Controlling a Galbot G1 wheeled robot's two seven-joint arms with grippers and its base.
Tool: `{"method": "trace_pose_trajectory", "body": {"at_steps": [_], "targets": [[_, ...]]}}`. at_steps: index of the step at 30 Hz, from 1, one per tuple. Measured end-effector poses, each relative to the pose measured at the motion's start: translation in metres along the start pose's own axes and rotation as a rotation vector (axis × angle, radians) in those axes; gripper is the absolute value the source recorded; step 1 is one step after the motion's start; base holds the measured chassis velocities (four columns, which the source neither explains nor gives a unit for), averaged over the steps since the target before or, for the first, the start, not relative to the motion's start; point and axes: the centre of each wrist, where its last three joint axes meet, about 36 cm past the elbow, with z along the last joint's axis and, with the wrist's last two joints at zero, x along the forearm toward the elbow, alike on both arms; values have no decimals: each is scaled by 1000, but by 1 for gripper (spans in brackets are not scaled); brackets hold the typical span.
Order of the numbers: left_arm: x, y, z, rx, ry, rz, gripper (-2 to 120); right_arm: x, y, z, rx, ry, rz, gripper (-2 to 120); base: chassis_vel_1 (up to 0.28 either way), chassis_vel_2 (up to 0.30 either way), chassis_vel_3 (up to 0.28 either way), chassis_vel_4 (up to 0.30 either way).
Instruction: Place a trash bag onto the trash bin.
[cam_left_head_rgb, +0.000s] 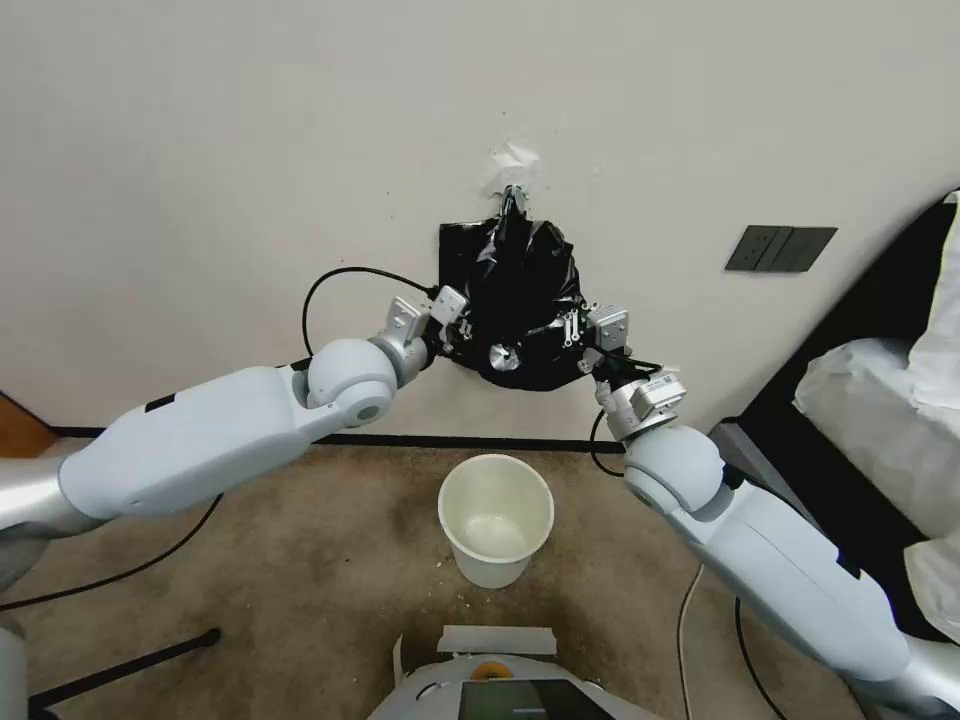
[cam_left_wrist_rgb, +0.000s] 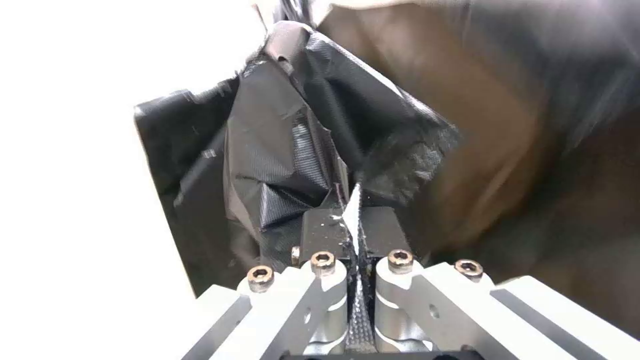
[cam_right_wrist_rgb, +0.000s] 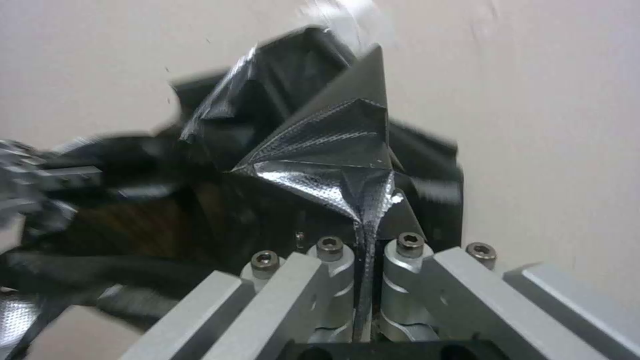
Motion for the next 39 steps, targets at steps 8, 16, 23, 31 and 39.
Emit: {"method": "trace_pose_trajectory", "body": {"at_steps": [8,16,23,31,39], "targets": [[54,-10,15,55,1,-13,0,21,5,4,-117,94,-12,0,0,0,0,0],[87,-9,32,95,10,-46,0,40,15,8,-153,138,-53,0,0,0,0,0],[113,-22,41,121,15,-30,0,64,25,5,-189,169,-89,0,0,0,0,0],[125,-35,44,146,9,-10,0,87,30,7,-208,227,-78,0,0,0,0,0],[123,-49,63,202,46,5,0,105,28,19,-210,308,-20,0,0,0,0,0]]}}
